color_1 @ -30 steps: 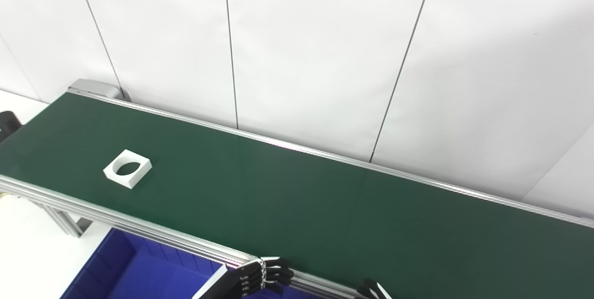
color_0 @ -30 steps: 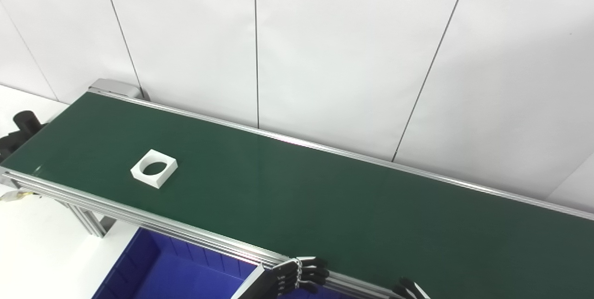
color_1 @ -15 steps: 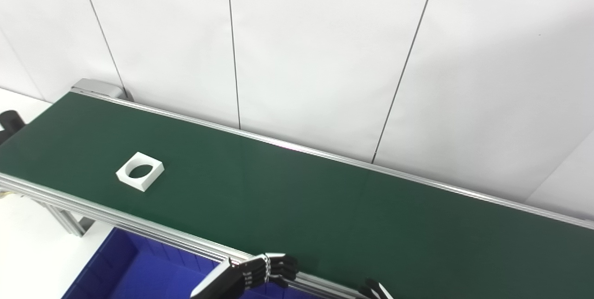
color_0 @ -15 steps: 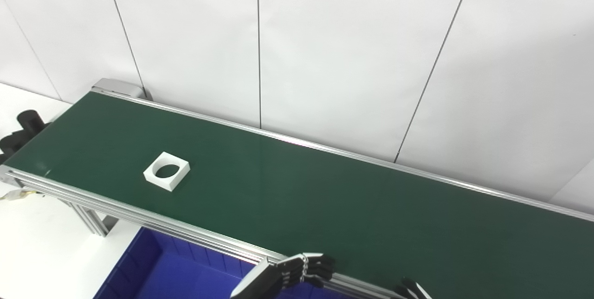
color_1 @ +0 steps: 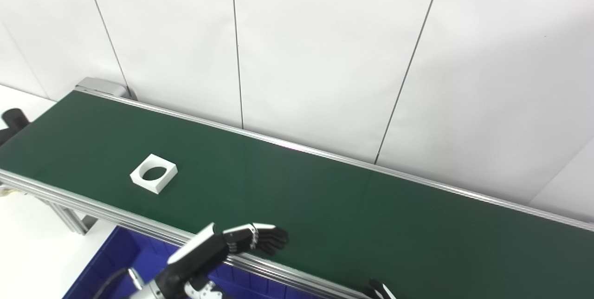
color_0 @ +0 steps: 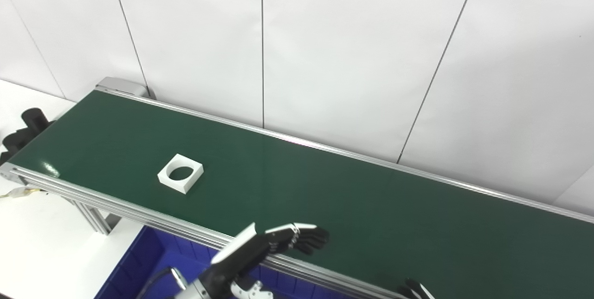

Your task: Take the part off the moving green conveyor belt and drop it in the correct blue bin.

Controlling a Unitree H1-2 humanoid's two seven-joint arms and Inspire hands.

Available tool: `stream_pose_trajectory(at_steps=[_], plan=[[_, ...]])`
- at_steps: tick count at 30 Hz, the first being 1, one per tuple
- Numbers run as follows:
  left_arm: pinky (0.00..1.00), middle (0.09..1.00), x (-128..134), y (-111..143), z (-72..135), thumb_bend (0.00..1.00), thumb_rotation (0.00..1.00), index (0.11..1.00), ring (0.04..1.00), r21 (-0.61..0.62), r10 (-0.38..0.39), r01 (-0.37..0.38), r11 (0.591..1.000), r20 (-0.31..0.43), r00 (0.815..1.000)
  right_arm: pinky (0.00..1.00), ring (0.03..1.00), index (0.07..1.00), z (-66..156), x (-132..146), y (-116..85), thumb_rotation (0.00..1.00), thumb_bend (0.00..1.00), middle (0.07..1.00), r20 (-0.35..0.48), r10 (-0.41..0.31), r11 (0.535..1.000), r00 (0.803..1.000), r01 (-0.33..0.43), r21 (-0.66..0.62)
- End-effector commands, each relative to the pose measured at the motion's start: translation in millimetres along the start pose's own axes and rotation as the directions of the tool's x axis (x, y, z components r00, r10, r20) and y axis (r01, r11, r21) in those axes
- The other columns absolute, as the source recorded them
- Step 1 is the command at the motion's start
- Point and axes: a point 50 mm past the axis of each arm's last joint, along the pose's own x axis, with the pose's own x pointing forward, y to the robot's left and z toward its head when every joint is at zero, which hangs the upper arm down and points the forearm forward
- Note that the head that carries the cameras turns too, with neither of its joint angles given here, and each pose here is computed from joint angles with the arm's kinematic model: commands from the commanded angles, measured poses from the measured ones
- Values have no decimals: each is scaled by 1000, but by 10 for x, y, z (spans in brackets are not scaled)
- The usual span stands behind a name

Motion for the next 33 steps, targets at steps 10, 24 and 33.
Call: stream_pose_trajectory(at_steps=[10,24,33], plan=[[810,840,196,508,155,850,559,846,837,293,4,1,956,-17,1000,682,770,874,83,73,-36,857,678,826,80,4,1000,997,-4,0],[827,854,474,1123,254,846,372,838,864,466,-28,51,883,-56,998,686,772,871,59,99,-45,850,678,824,80,2,1000,997,-3,10],[806,841,623,1403,280,888,275,825,857,560,-21,88,824,-125,992,687,774,871,54,114,-50,852,687,825,81,3,1000,997,-4,13]])
